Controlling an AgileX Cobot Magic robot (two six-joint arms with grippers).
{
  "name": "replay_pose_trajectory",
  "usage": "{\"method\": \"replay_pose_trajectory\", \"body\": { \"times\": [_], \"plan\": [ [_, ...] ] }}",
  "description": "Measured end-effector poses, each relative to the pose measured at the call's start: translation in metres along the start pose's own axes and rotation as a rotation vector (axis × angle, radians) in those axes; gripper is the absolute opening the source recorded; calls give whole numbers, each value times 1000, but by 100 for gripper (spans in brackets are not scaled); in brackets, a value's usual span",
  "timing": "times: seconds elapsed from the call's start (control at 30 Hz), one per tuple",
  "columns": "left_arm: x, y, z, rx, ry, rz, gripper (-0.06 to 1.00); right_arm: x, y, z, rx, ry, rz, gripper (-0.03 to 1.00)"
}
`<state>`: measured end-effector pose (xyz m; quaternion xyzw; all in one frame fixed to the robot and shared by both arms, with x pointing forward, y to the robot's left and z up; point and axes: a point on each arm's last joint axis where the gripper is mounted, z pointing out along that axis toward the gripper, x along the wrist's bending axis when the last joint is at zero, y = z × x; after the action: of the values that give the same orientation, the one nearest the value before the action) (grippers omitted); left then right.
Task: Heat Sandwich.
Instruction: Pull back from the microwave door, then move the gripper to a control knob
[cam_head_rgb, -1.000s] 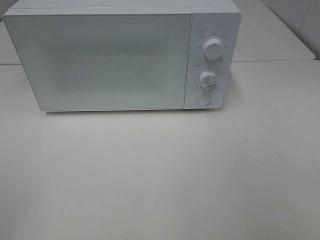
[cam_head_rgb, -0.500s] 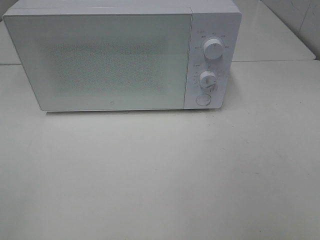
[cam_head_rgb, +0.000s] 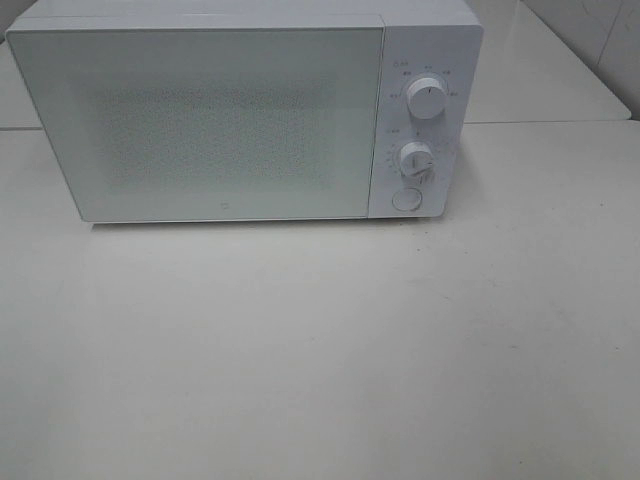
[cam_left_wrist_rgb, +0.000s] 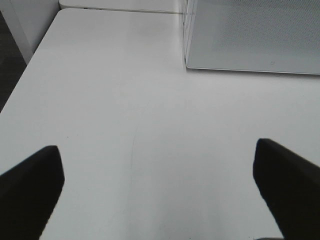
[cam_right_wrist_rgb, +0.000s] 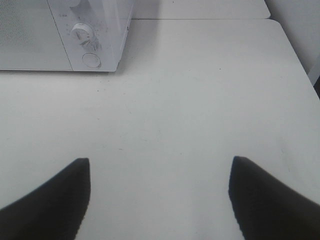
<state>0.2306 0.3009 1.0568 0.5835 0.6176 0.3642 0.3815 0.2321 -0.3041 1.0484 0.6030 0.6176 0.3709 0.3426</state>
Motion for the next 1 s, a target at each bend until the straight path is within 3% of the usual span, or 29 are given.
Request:
{"method": "replay_pose_trajectory", "body": {
  "times": [1.0],
  "plan": [
    [0,0,0,0,0,2,97,0,0,0,0,0,0,74]
  ]
}}
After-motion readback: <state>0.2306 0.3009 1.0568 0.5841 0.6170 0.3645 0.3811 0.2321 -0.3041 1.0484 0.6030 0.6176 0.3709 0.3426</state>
